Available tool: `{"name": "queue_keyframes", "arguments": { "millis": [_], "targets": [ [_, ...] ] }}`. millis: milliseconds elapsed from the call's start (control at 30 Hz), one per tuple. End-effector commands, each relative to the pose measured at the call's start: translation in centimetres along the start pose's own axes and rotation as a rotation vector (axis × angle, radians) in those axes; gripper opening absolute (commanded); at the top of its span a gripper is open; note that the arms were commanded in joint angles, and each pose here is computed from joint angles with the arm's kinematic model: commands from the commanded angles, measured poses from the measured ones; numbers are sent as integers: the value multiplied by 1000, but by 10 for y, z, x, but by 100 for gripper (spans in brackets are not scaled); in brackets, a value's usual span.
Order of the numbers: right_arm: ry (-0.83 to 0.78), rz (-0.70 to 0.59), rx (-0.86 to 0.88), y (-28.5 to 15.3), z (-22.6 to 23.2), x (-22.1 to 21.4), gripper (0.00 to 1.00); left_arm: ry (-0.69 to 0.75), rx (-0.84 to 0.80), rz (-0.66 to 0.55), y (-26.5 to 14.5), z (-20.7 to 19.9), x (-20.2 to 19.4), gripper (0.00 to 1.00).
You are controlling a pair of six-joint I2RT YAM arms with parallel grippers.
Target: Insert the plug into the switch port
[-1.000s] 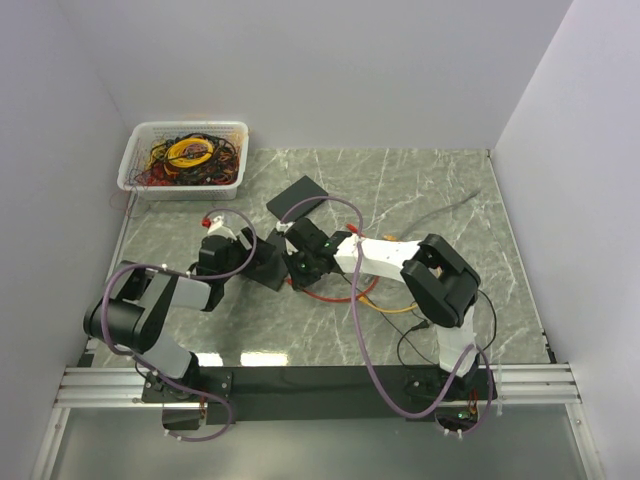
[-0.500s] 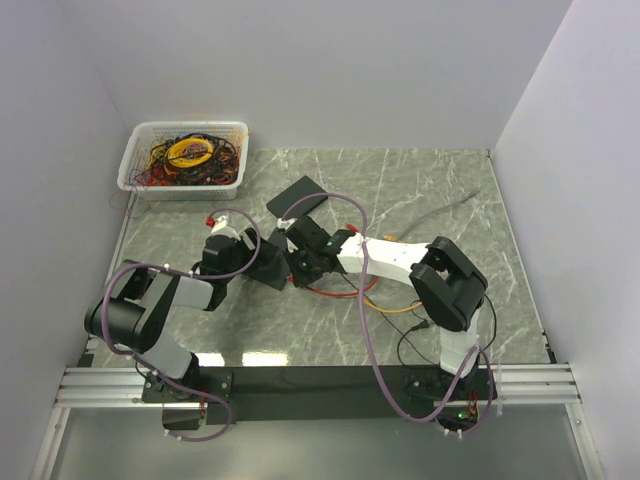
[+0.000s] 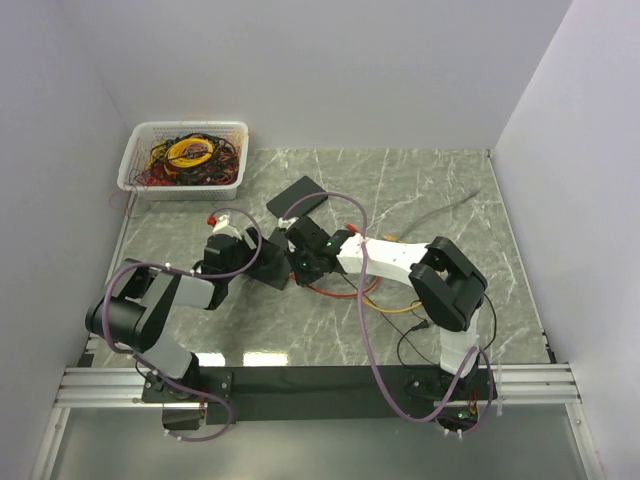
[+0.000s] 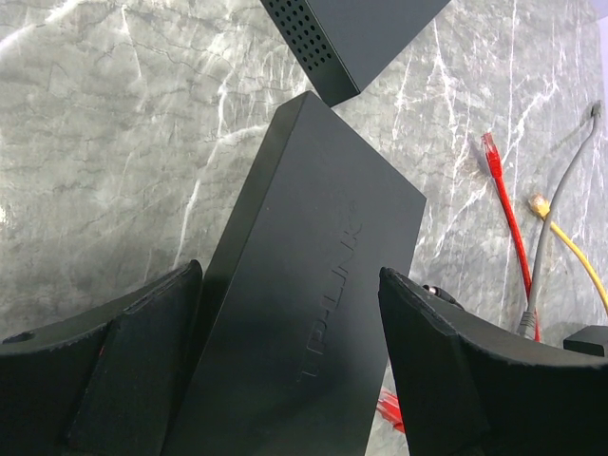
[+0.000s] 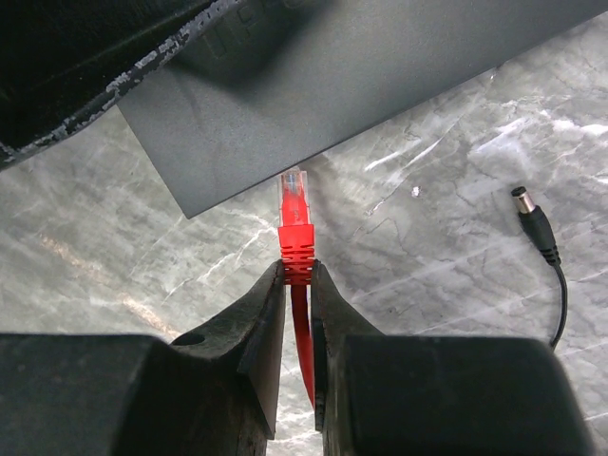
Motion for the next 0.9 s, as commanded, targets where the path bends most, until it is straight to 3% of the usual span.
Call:
{"name": "queue_keyframes", "arguments": {
  "millis": [0,867],
  "targets": [
    [-9,-66,-17,-3,3,17,0,14,45,53,2,6,-10,82],
    [-24,-106,39,28,9,3,0,71,-43,167,8,8,-26,82]
  ]
}}
Point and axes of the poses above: each gripper's point midway between its finger pads, its own y axis out along the fingers, its own z axis along the line the jaws close on, x = y × z, the point moved 9 cm from there along -y, back along the fingers, and after that the axes turned 10 degrees about -y, right-handed, at the moved point
